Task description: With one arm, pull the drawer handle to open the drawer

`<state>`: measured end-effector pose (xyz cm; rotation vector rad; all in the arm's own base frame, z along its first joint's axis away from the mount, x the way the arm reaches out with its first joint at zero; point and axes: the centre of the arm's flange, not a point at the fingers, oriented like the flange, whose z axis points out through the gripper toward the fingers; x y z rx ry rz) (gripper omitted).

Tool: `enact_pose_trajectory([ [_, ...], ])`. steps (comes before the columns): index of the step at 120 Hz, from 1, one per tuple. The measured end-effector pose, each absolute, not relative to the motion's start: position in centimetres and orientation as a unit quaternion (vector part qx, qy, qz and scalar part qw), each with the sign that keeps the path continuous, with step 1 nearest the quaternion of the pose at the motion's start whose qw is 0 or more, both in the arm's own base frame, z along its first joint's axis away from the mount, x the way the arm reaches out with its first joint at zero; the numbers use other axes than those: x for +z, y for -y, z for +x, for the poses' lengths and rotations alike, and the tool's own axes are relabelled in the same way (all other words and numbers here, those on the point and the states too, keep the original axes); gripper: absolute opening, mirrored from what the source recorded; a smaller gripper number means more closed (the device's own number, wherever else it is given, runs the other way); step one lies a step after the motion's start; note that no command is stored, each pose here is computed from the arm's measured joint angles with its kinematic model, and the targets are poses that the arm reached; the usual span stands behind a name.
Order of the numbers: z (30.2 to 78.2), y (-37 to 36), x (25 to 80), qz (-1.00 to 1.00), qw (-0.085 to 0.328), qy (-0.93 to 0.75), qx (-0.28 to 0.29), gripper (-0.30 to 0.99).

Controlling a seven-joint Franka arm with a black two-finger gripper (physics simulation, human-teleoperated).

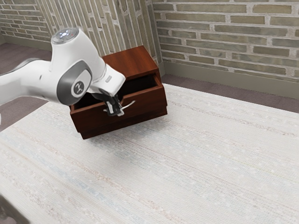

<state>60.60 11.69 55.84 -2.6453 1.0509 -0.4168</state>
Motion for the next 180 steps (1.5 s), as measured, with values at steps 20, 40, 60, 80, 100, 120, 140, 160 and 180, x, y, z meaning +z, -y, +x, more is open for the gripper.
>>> enact_pose_trajectory([
  [20, 59.8, -10.9, 55.9, -0.910, 0.128, -0.366, -0.145, -0.01],
  [40, 59.1, -10.2, 56.1, -0.909, 0.126, -0.368, -0.148, -0.01],
  [60, 58.4, -9.8, 56.3, -0.909, 0.124, -0.369, -0.150, -0.01],
  [80, 57.9, -9.4, 56.4, -0.908, 0.123, -0.370, -0.152, -0.01],
  [100, 57.3, -8.8, 56.5, -0.907, 0.122, -0.371, -0.154, -0.01],
  [120, 56.9, -7.9, 56.4, -0.906, 0.120, -0.376, -0.155, -0.01],
  [140, 56.1, -7.2, 56.8, -0.904, 0.119, -0.379, -0.158, 0.00],
  [160, 55.2, -6.5, 57.3, -0.902, 0.119, -0.381, -0.163, 0.00],
  [180, 49.4, -3.1, 65.5, -0.881, 0.143, -0.396, -0.217, 0.05],
])
